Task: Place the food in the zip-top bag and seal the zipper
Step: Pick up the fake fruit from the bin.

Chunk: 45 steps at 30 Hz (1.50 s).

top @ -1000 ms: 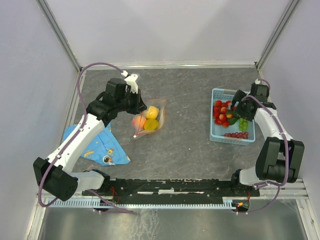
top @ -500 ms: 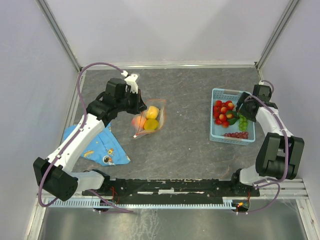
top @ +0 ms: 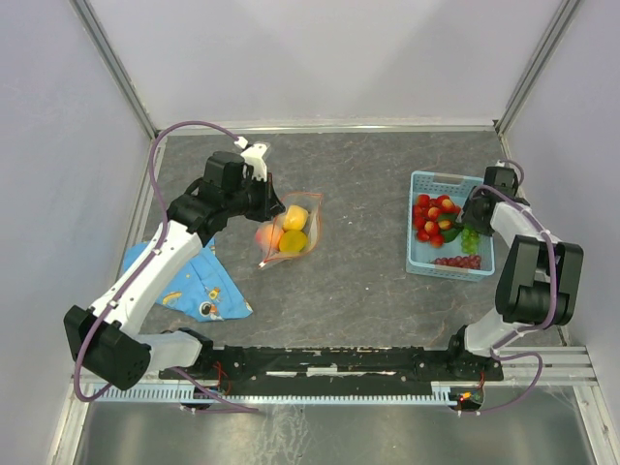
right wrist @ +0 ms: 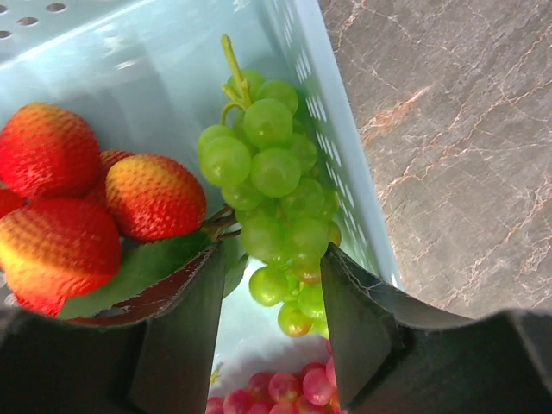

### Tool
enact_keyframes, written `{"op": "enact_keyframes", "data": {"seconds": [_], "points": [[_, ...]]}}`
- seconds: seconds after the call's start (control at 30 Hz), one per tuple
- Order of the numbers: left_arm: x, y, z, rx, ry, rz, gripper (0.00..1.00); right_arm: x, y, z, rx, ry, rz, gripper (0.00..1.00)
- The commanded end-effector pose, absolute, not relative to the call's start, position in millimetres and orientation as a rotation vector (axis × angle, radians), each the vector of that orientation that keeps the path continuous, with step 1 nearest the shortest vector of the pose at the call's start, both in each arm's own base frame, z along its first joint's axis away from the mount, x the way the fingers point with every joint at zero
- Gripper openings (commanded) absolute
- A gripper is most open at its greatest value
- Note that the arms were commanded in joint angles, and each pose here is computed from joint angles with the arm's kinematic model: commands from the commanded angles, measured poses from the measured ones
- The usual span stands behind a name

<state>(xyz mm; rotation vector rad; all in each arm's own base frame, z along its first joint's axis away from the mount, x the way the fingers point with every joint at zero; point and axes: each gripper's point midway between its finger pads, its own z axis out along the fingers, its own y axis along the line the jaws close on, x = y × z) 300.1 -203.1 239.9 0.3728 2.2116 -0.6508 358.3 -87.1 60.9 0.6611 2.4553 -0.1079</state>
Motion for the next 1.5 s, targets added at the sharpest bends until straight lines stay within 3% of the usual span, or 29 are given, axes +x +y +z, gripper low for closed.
{"op": "enact_keyframes", "data": {"seconds": [0.0,0.47,0.57,0.9,1.2,1.47], "points": [[301,-208,262,0.422,2.110,-0.674,0.03,373,-101,61,0.655,2.410,-0.174,0.56],[301,-207,263,0.419,2.108,-0.677,0.03,381,-105,29,0.660,2.450,-0.195,0.60],[300,-208,264,0.421,2.105,-0.679,0.03,380,-104,28,0.662,2.456,-0.193,0.58],[300,-209,264,0.421,2.106,-0.686,0.03,372,-107,65,0.664,2.379,-0.215,0.28],[300,-210,263,0.423,2.110,-0.696,0.03,360,-106,102,0.674,2.312,-0.229,0.27],[299,-211,262,0.425,2.112,-0.702,0.03,358,-96,96,0.682,2.326,-0.166,0.31]]}}
